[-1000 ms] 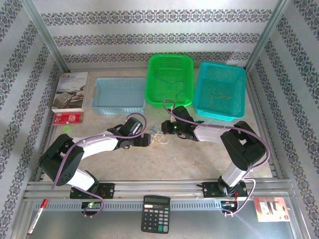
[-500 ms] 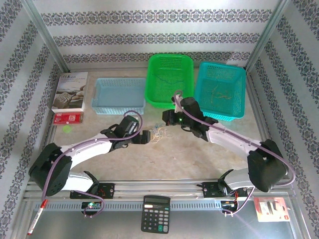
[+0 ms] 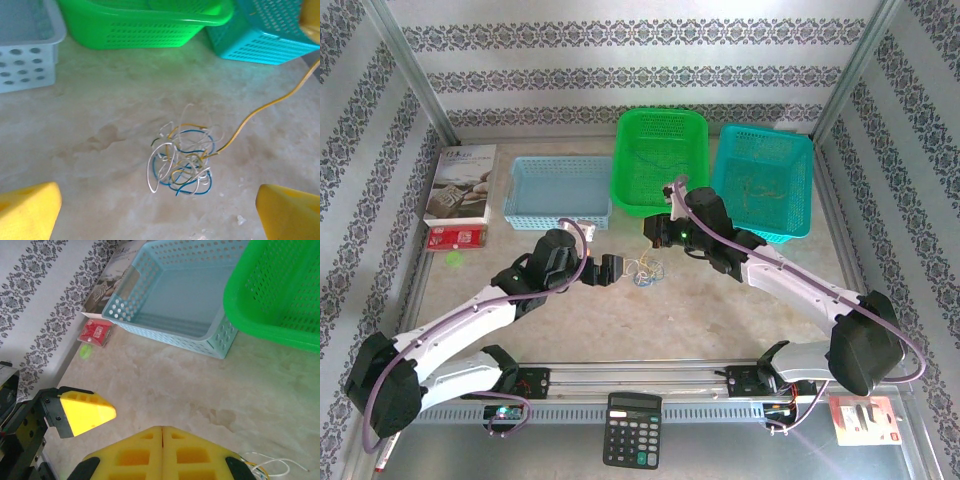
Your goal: Untangle the cables
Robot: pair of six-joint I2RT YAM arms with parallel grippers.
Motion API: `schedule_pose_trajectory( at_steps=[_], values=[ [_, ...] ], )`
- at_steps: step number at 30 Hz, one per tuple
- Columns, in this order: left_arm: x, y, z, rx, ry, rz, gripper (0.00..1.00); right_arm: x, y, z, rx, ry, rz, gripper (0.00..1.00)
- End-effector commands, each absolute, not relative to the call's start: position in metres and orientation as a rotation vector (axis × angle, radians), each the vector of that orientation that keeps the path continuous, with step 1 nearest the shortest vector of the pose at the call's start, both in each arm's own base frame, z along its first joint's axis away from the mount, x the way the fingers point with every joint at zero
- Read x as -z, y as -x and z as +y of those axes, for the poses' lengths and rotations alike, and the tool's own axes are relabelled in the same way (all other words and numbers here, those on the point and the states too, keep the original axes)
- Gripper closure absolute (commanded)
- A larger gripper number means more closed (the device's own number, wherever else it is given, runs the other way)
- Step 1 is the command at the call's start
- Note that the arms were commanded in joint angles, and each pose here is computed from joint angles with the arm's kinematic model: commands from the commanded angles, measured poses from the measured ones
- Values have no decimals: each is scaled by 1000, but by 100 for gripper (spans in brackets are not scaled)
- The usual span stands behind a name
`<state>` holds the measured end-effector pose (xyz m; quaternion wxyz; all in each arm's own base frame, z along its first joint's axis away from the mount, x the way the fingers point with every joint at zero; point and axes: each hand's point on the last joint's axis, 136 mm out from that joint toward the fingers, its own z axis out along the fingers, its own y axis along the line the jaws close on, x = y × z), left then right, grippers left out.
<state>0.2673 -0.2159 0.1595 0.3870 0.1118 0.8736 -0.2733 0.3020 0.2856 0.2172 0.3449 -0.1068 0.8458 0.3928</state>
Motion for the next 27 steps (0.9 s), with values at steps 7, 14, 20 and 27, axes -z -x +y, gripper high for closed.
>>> schedule_pose_trajectory(
  at_steps=[7,14,20,27],
  values=[
    [-165,-265,-249,850,-440,2080,0,-247,-295,299,-1071,337,2131,100],
    [-174,-267,-270,890,-504,2029,0,-276,-286,305,-1129,356,2070,100],
    [-176,-274,-279,885,-508,2005,0,-297,-281,310,-1170,362,2027,100],
    [-166,-284,-281,863,-472,2012,0,-323,-274,318,-1239,374,1971,100]
  ],
)
